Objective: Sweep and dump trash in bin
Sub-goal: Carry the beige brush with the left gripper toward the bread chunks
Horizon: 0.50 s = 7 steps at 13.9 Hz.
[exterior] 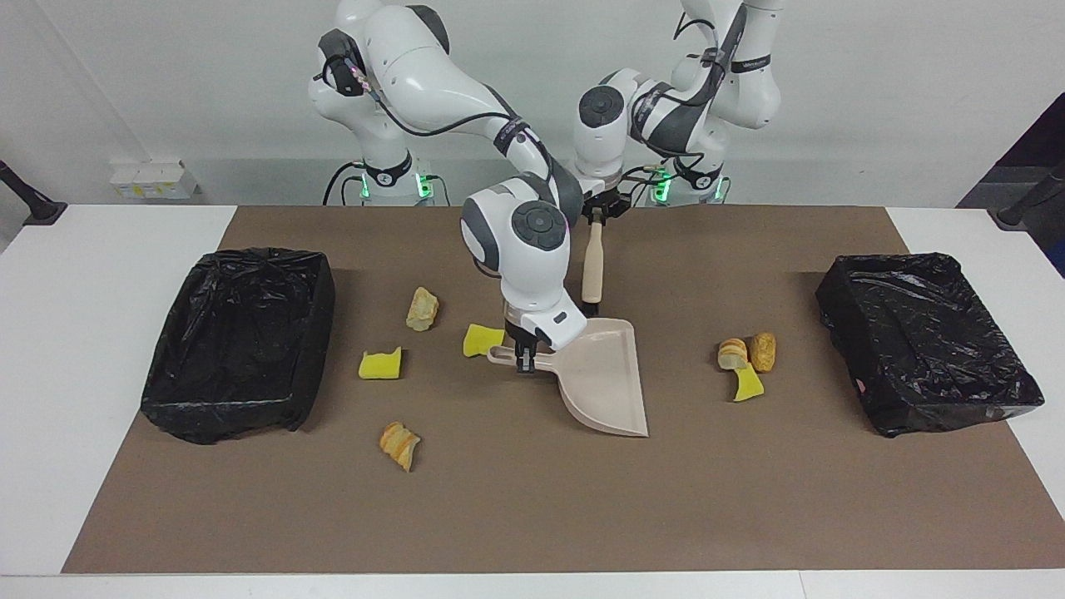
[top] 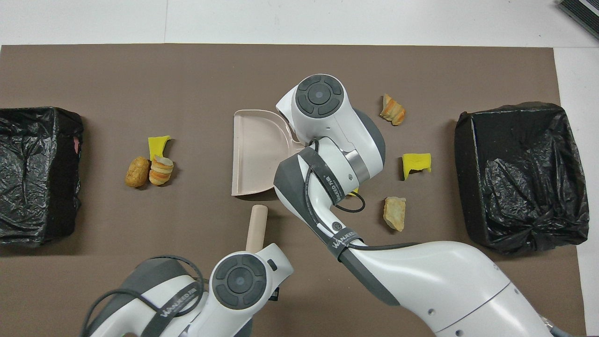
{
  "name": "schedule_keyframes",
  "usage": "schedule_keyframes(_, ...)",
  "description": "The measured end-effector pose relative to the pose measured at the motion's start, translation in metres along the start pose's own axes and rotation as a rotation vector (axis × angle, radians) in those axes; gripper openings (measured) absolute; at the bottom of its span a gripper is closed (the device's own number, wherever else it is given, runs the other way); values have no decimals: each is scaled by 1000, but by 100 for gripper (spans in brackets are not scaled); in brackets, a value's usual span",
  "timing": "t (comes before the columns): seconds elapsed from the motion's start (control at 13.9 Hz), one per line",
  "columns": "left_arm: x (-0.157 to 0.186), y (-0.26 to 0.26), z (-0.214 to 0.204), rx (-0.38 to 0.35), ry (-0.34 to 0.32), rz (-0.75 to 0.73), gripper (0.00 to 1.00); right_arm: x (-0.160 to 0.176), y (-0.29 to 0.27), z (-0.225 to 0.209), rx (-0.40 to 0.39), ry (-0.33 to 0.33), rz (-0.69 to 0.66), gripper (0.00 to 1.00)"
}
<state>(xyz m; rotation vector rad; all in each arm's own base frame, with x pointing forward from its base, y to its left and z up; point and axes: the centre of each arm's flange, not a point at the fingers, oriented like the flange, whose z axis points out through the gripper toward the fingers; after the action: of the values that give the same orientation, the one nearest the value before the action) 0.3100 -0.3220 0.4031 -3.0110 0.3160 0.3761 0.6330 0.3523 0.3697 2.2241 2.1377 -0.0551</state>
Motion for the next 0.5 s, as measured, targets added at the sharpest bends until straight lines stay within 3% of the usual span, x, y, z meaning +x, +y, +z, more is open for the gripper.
schedule_keyframes(0.29, -25, -92, -67, -23, -54, -98, 26, 0, 0, 0, 0, 0, 0, 33)
schedule_keyframes(0.5, -6, -168, -81, -81, -56, -268, 26, 0, 0, 0, 0, 0, -1, 33)
